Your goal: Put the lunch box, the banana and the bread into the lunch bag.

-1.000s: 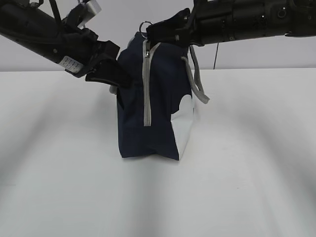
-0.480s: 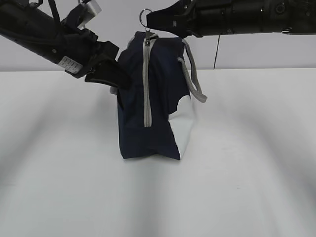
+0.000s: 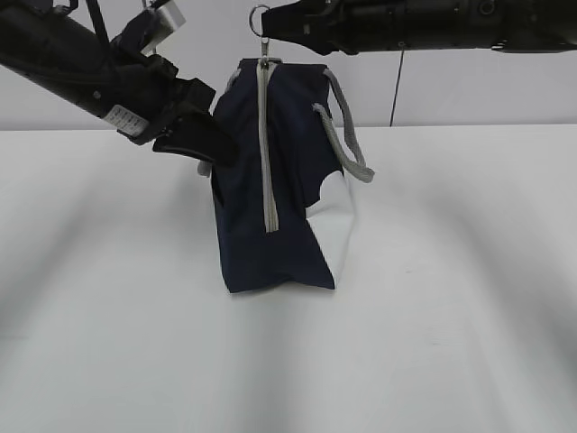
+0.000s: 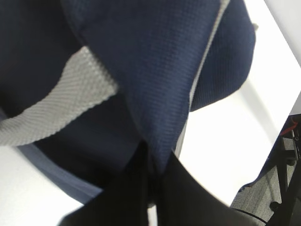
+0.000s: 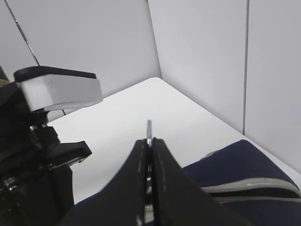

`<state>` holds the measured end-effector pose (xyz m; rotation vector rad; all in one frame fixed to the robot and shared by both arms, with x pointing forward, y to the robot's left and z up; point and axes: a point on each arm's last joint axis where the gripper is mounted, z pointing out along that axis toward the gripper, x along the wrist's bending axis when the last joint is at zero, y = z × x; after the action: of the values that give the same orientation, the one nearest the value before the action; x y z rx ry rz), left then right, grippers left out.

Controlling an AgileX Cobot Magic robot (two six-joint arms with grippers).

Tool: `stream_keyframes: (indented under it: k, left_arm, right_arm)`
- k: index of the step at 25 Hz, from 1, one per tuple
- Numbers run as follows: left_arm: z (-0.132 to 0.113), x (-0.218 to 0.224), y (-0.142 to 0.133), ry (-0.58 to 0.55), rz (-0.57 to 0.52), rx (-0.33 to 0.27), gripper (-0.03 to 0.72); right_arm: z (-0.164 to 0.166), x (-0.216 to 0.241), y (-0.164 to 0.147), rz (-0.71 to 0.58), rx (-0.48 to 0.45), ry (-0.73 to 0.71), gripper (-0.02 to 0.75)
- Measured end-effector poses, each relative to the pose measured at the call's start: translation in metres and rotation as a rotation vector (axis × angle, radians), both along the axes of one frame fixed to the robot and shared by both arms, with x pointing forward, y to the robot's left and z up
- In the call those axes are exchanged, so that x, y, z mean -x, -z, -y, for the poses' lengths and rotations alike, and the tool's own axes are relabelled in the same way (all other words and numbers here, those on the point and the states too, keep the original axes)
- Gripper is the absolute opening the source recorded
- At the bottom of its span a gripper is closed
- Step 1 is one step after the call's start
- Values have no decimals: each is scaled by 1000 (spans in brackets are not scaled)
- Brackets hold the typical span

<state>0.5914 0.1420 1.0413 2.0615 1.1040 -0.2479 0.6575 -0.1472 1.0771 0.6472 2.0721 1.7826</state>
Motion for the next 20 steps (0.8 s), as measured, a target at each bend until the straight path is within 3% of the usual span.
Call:
stream_keyframes:
  k: [14,20]
  left_arm:
    - [-2,3,2,35,-9,-39,1]
    - [-3,4,3,47,-13,-51,1]
  right_arm:
    - [-2,-37,13,-47,23,66,-16]
    - [12,-55,18,-86,29,103,-16]
